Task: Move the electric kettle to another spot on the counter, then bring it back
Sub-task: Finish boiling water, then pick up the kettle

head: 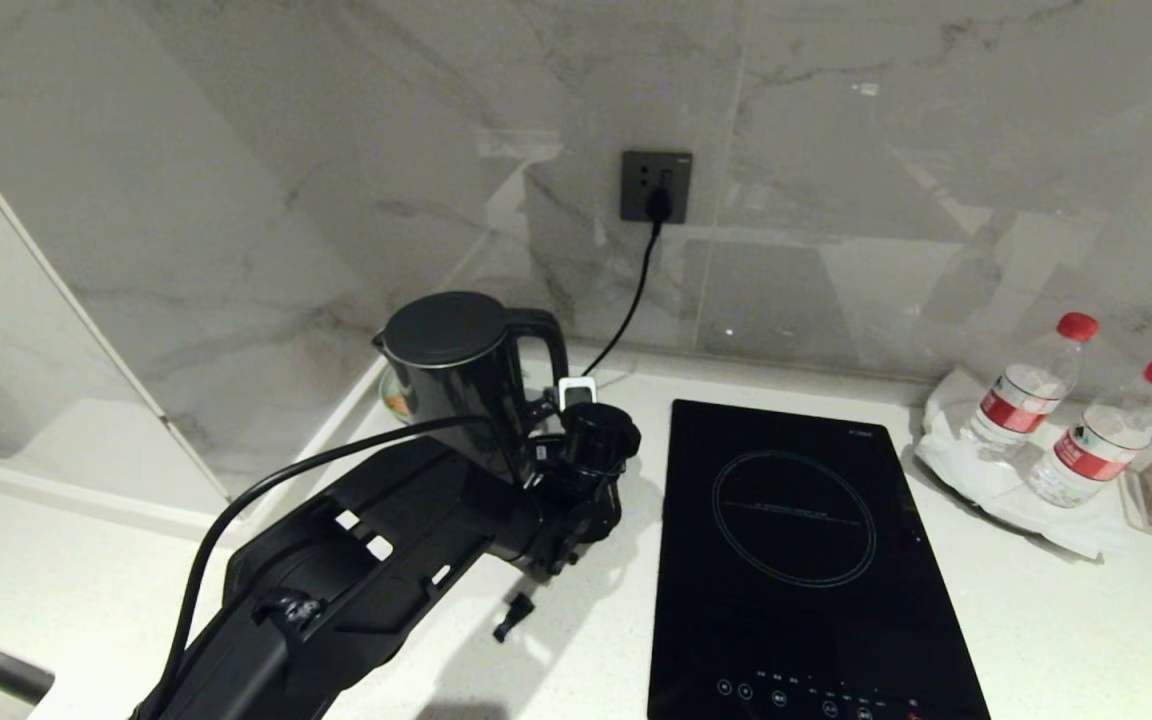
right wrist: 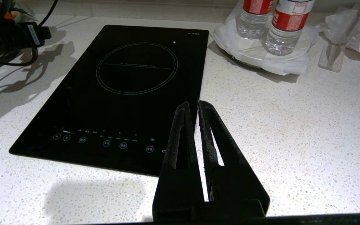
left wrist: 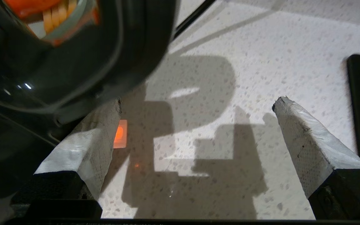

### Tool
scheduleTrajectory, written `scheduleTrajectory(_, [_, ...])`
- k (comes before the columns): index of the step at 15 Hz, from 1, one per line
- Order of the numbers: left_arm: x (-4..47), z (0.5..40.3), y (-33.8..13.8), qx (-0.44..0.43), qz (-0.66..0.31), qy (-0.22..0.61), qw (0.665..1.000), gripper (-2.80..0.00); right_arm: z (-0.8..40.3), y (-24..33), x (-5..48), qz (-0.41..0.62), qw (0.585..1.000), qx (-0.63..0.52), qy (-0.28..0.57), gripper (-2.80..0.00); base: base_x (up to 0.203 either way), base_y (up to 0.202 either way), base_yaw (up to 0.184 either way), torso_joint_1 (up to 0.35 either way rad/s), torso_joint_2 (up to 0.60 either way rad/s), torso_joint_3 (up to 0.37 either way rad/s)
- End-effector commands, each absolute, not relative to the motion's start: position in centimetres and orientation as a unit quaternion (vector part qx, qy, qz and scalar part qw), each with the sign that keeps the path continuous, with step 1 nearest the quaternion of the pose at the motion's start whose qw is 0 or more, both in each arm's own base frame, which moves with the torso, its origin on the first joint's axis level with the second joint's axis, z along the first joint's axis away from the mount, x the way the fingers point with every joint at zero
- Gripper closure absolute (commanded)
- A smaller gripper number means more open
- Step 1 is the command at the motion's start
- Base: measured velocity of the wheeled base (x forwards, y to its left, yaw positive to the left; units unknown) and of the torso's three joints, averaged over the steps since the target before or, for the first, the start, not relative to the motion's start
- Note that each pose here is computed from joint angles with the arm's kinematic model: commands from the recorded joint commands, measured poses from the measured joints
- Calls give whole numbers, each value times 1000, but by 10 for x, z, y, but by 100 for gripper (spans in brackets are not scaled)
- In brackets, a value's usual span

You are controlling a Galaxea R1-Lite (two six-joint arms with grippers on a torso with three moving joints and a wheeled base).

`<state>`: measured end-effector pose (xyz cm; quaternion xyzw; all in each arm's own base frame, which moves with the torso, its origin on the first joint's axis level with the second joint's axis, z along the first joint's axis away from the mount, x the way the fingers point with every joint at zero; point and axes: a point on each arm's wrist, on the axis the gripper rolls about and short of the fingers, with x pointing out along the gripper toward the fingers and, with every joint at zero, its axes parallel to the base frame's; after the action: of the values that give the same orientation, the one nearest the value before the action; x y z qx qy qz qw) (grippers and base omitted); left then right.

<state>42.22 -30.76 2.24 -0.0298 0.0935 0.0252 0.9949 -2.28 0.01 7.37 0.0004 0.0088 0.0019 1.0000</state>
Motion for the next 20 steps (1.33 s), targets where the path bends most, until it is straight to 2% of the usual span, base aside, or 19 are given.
scheduleTrajectory(1, [422,16,-307,-27,29,99,994,-280,74,0,-23,2,1000,0,9,0,0,0,0,0,0,0])
scheduleTrajectory(6, [418,6,-308,-17,29,109,993,-280,74,0,-23,2,1000,1,9,0,0,0,0,0,0,0])
scheduleTrajectory(12, [385,24,-338,-24,-7,102,994,-280,74,0,-23,2,1000,1,9,0,0,0,0,0,0,0])
scheduleTrajectory(20, [378,1,-344,-12,-3,113,993,-280,74,0,-23,2,1000,1,9,0,0,0,0,0,0,0])
